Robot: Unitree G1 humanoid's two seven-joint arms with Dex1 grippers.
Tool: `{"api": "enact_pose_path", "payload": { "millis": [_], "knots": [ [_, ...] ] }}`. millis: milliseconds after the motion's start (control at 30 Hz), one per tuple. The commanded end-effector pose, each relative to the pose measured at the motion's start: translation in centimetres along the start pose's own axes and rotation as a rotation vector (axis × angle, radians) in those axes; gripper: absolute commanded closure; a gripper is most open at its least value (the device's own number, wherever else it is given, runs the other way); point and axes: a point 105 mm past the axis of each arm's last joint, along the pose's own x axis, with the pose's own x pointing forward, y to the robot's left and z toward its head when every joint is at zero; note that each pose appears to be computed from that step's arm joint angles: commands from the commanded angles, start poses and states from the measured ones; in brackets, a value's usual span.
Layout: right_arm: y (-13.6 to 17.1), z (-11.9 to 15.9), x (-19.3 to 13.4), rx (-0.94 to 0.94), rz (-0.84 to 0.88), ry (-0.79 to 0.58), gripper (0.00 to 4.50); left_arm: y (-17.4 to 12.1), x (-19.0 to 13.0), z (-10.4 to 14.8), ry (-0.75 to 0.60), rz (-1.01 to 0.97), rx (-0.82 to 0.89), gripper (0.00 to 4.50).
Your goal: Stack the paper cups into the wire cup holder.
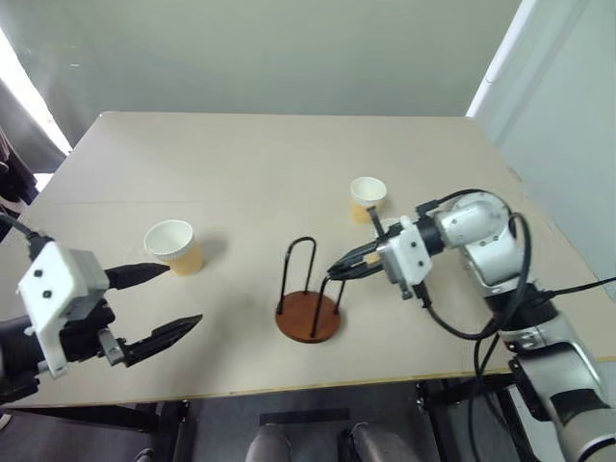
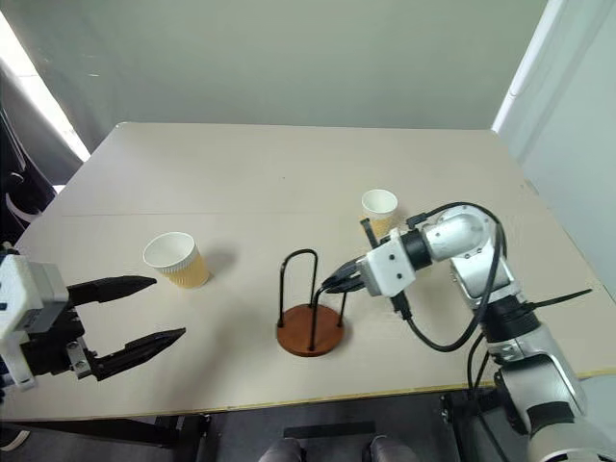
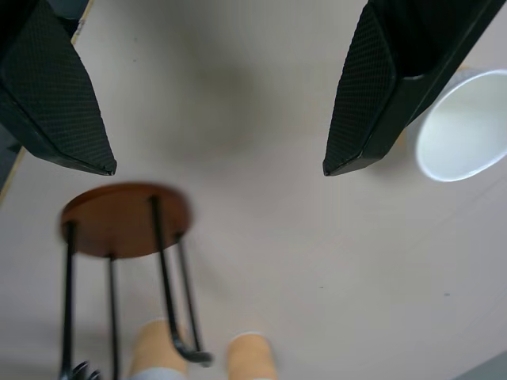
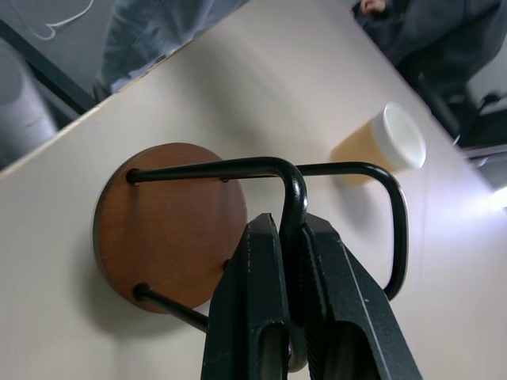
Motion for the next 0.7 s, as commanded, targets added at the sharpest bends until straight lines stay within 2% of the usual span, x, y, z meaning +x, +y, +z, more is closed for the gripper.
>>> {"api": "enact_pose_path", "payload": {
  "millis": [33,400,633,700],
  "knots": [
    [-0.5,0.4,-0.2,-0.105,-0.007,0.003,4.48,-0.4,0.1,0.5,0.003,-0.015,0.028,0.0],
    [-1.3,-0.7,0.3,-0.354,0.027,0.031,4.48,-0.7,0.5,0.7,0.001,-0.031,0.025,0.0],
    [-0.5,-1.0,0.1,-0.376,0.103,0.026,4.48,-0.5,0.7,0.8,-0.001,-0.031,0.027,0.0],
    [-0.4,-1.2,0.0,-0.369,0.113,0.031,3.91,-0.5,0.7,0.8,-0.001,-0.03,0.028,0.0]
  ]
}}
